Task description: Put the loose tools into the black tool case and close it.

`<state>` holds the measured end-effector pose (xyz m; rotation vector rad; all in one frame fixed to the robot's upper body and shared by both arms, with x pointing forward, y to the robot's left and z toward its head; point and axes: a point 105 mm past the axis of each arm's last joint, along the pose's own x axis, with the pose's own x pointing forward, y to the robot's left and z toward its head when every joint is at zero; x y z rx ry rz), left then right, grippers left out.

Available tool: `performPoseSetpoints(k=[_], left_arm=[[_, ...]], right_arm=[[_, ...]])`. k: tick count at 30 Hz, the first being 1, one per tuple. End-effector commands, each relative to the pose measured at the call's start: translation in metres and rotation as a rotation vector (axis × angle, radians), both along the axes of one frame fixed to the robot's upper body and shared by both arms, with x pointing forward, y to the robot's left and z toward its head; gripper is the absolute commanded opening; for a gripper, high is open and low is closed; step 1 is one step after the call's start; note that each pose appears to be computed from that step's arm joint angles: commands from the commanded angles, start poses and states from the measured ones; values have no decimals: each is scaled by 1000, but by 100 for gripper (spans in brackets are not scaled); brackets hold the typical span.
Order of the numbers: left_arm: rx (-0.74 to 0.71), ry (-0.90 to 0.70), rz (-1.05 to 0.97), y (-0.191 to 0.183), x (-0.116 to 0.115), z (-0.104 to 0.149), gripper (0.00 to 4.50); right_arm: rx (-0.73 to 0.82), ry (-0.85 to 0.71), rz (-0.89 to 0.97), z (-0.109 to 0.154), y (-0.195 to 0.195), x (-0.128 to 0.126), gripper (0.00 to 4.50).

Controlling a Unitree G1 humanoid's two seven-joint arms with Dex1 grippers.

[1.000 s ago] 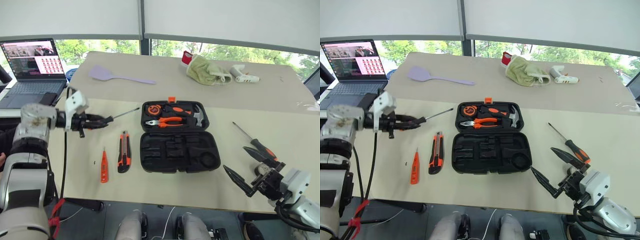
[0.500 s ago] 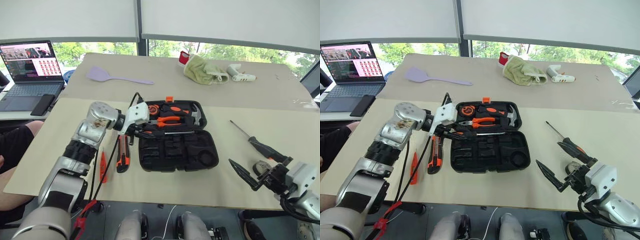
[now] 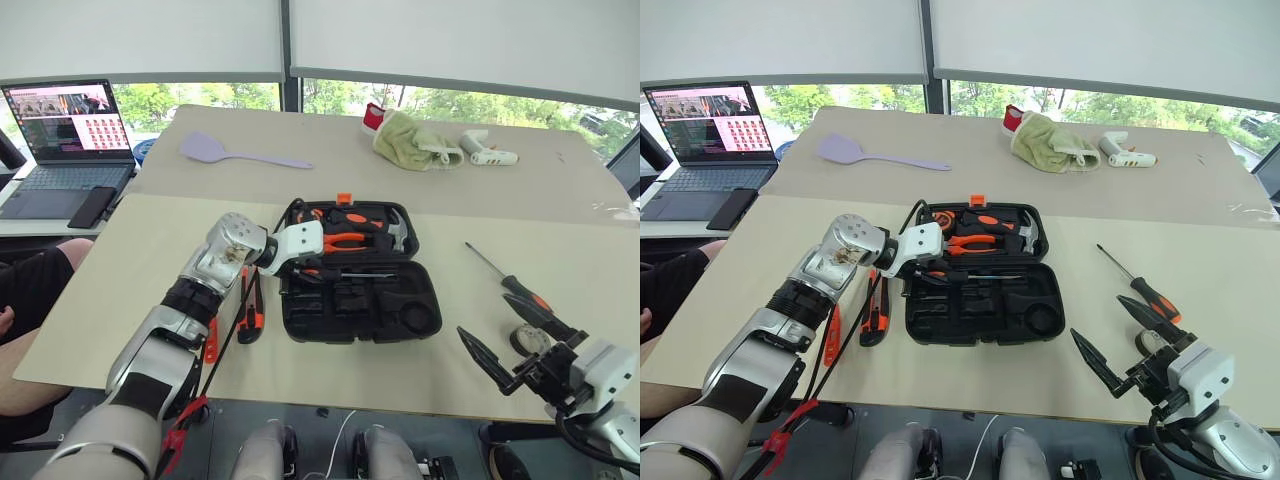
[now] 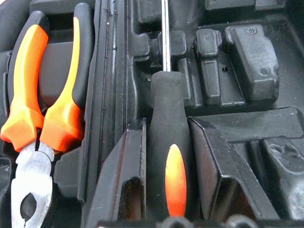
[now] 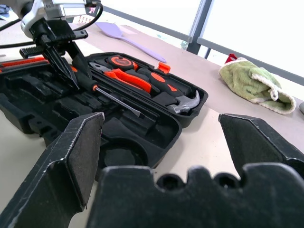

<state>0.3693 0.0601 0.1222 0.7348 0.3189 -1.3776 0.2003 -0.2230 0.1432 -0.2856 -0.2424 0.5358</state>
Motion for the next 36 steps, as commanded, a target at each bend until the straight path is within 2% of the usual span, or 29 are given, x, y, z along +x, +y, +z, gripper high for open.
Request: performPoseSetpoints(k=[1,3,4,6,9,12,15,18,22,27,33,36], left_arm=[[-22,-52,37,-5,7,12,187],[-76,-66,19,-13,5,20,243],[-117,-76,-8,-18,2,27,290],[-215,-90,-64,-28,-8,46,354],[-299,-91,-107,-33,-20,64,354],[-299,-116,-102,-30,-22,65,354],[-294,-128,-22,-19,-10,52,277],[-280,-117,70,-11,5,34,167],[-275,-121,112,-13,12,18,12],[-229,-116,47,-21,1,1,5],[-147,-81,139,-18,7,-26,5],[-122,-37,107,-18,0,-35,5]], right_arm=[[-7,-36,6,9,5,-1,450],[0,-33,12,9,7,0,450],[5,-31,18,9,9,0,450],[12,-24,27,8,12,0,450],[16,-16,31,7,13,0,450],[19,-12,32,6,14,-1,450],[25,-8,34,5,16,1,450],[28,-9,33,4,16,1,450],[29,-8,26,4,16,0,450],[26,-5,15,3,13,-2,450],[26,1,0,2,11,-4,450],[29,6,-3,2,12,-6,450]])
